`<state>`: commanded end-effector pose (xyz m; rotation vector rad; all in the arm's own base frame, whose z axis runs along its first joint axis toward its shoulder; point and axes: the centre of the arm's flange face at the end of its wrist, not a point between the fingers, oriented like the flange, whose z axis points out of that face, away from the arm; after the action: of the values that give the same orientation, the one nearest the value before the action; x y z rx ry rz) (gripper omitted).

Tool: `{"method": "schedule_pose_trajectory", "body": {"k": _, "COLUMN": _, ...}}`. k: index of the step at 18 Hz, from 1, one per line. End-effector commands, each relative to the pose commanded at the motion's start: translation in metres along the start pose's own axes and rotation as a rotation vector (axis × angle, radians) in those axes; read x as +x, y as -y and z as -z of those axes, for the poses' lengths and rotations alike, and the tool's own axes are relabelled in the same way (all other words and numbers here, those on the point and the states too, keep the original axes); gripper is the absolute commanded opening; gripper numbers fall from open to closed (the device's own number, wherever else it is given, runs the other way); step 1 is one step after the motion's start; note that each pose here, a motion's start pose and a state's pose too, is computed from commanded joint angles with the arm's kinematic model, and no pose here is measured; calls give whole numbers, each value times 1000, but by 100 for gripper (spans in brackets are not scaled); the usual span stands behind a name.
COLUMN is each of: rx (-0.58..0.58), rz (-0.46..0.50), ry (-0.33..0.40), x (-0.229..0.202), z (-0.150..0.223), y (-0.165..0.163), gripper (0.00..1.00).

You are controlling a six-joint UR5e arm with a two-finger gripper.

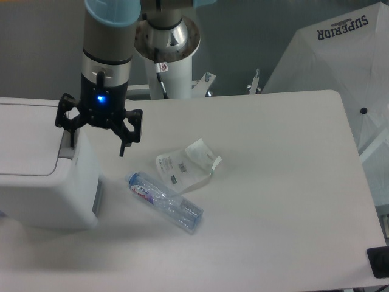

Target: Open the trash can

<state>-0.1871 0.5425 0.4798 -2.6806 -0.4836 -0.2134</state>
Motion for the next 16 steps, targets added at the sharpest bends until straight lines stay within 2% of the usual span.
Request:
{"method": "schedule_pose_trajectory", "body": {"k": 11, "rx": 39, "rz": -24, "ry": 10, "x": 1, "z": 17, "y": 12, "gripper": 100}}
{"method": "schedule_pose_trajectory", "body": {"k": 16, "rx": 93, "rz": 29, "ry": 50, "x": -44, "z": 29, "y": 21, "gripper": 100}}
